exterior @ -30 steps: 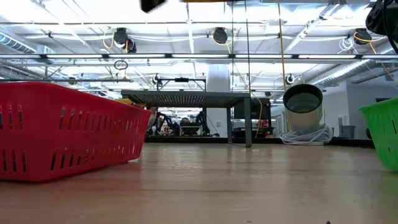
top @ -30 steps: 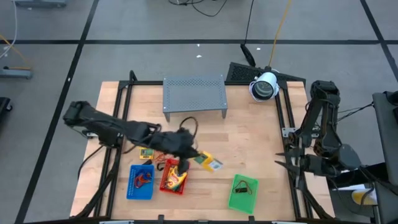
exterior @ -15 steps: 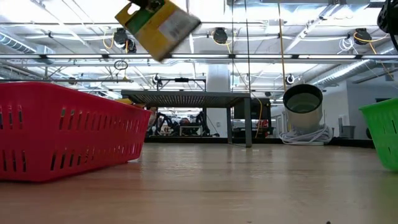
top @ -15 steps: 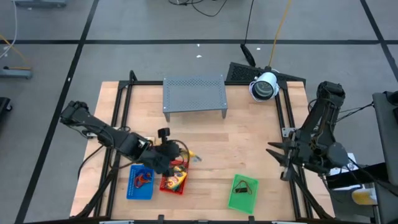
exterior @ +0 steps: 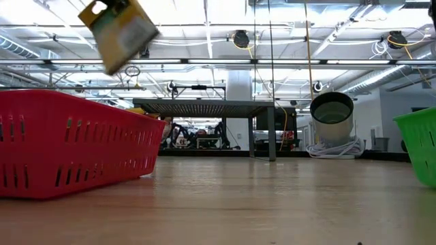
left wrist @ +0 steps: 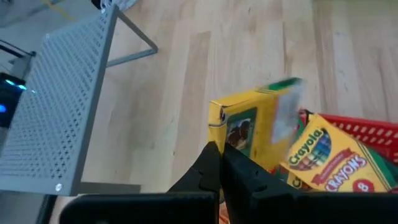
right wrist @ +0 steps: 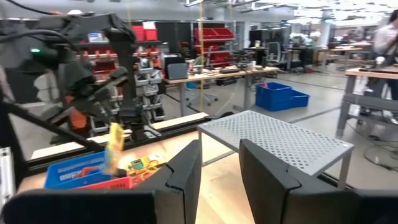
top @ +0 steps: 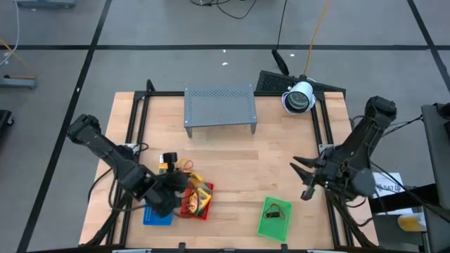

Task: Pick & Place Office Desk Supplies
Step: Put the right yellow crayon box into the red basket

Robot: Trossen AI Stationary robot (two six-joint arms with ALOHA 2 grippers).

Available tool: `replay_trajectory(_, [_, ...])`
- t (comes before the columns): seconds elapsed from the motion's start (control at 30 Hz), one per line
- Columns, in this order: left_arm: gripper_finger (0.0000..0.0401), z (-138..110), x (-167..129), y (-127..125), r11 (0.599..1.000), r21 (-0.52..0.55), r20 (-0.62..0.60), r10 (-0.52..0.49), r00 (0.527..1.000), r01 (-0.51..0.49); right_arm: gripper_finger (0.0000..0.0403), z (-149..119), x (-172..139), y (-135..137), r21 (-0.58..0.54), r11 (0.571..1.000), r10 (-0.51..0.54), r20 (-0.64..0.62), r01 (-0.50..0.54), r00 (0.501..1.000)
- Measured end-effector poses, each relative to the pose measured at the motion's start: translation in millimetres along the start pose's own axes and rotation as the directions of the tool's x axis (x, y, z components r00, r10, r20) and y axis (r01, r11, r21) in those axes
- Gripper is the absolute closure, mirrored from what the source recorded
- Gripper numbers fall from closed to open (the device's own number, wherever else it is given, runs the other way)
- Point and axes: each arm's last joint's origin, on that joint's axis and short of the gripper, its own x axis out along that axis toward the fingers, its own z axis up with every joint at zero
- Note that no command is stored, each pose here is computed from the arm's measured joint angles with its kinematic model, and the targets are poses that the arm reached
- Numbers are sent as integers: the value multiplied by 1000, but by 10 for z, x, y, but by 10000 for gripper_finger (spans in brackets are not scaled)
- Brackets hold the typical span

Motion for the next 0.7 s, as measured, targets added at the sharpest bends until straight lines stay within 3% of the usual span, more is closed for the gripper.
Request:
replay_trajectory(0.47, [397, -367, 154, -191, 998, 5, -19, 65, 998, -65, 303, -358, 156, 266, 36, 997, -63, 5, 63, 998])
replay_trajectory(0.7, [397, -488, 305, -281, 999, -25, 7, 44, 999, -44, 303, -409, 176, 340, 72, 995, -70, 6, 69, 998])
